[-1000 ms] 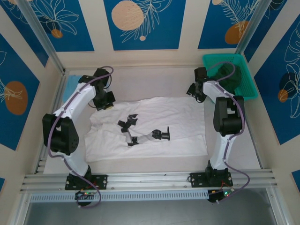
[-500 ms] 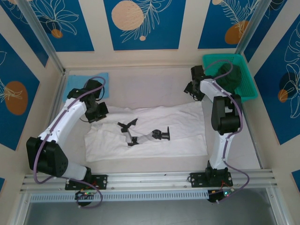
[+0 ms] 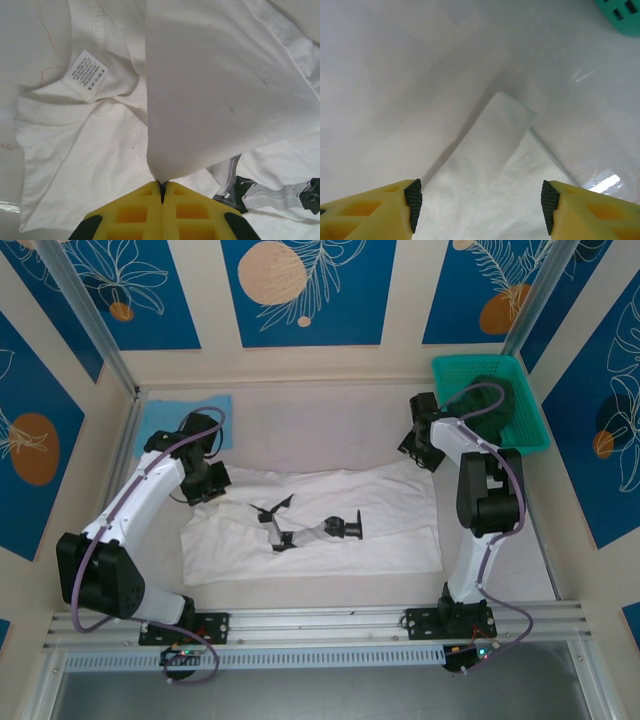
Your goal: Fold and stack the t-shirts
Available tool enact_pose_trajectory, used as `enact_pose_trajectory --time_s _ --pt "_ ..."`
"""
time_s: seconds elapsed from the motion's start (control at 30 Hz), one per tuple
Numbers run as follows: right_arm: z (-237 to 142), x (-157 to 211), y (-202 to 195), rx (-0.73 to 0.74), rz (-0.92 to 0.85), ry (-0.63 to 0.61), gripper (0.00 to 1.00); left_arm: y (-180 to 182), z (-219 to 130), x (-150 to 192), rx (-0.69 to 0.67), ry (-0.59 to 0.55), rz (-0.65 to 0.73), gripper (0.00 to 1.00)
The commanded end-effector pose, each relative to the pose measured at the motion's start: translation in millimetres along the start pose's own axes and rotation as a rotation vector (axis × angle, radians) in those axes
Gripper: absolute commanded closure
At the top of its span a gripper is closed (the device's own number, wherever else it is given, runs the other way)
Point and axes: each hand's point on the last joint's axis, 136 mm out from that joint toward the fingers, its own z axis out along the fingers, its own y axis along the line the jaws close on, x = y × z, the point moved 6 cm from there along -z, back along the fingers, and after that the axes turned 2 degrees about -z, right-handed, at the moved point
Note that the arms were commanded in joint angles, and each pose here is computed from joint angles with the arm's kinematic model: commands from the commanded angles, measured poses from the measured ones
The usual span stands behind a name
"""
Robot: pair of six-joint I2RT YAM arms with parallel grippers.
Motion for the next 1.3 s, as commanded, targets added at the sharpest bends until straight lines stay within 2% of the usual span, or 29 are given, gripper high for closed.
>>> enact_pose_trajectory --time_s 0.0,0.13,0.27,0.5,0.67,0.8,1.07,1.27 --pt "-3.6 -3.7 -4.2 -0.002 0.040 -0.027 0.34 2.4 -1.5 -0.6 -0.019 0.018 -0.002 1.00" --pt "7.5 -5.4 -4.2 -0.010 0.044 -0.044 0.38 0.7 -1.4 -2.3 -0.017 0.019 0.009 1.00" --pt "11.5 -13.2 -3.1 -0.032 0.050 -0.081 0.47 -2.8 -2.8 -5.6 -0.008 0.015 0.013 1.00" --pt "19.3 -17.8 1.6 -0.034 0.046 -0.075 0.62 -5.2 -3.7 -8.2 -0.005 0.013 0.018 1.00" --pt "19.9 -15.1 -2.0 -0.008 0.057 -0.064 0.64 -5.0 -4.1 -9.0 -0.008 0.010 0.021 1.00" --pt "22.7 -14.8 -2.7 0.005 0.063 -0.048 0.71 -5.9 -4.4 -10.1 -0.005 0.009 0.019 1.00" --pt "24.1 -16.9 -3.0 -0.010 0.069 -0.043 0.96 -9.3 -4.2 -14.1 -0.003 0.005 0.024 1.00" --pt "11.0 -21.8 4.2 -0.060 0.065 -0.049 1.00 -18.0 -5.1 -27.8 0.004 -0.022 0.035 1.00"
